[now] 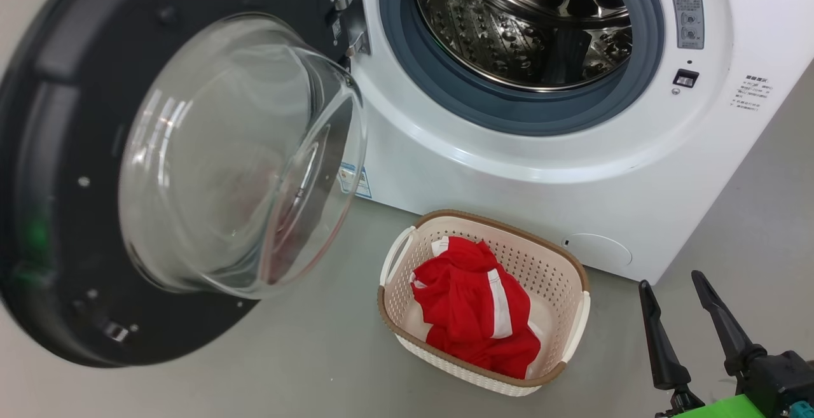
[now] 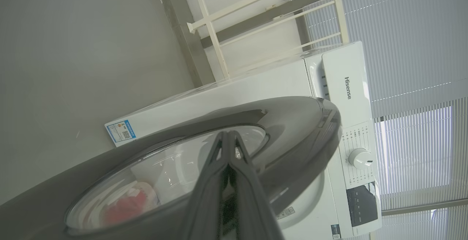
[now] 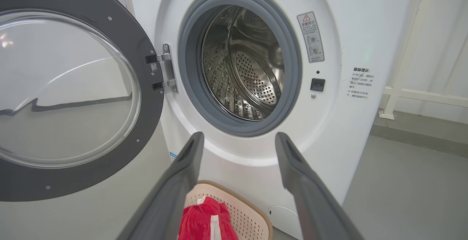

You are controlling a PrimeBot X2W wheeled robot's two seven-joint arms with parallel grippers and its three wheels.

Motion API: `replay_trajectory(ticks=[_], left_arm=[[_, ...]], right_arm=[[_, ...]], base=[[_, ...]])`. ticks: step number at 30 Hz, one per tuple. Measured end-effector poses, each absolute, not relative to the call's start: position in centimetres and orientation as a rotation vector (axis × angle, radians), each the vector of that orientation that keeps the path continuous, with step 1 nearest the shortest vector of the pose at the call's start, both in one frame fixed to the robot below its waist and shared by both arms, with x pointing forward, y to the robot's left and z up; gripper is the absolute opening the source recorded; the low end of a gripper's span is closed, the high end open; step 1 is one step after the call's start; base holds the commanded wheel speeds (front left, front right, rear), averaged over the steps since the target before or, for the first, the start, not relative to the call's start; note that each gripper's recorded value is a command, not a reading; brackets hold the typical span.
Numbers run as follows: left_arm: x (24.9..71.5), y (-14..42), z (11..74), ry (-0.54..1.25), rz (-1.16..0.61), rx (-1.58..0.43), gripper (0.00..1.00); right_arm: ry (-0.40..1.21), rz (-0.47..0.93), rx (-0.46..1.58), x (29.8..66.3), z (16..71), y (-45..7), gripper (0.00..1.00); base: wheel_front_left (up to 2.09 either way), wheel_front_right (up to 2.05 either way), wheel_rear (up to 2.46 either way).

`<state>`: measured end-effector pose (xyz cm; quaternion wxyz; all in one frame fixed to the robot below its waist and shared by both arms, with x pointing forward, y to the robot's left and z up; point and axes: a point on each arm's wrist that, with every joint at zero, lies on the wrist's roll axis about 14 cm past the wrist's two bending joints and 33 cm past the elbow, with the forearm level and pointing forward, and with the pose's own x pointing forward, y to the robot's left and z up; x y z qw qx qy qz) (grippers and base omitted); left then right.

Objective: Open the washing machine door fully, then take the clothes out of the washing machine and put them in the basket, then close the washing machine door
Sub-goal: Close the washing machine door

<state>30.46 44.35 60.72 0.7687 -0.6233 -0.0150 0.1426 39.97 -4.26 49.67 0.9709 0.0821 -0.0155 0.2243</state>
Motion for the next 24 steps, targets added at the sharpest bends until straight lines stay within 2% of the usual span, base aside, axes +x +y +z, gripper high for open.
replay_trajectory(ticks=[15,24], left_arm=[[30.5,37.8,61.5,-0.003,0.105,-1.464,0.00],[31.2,33.3,62.4,0.042,-0.016,-1.464,0.00]], right_arm=[[-0.032,0.447,0.183,39.8,49.7,-4.4,1.00],[-0.037,0.410,0.186,39.6,49.9,-5.7,1.00]], base=[[0.00,0.00,0.00],[0.00,0.00,0.00]])
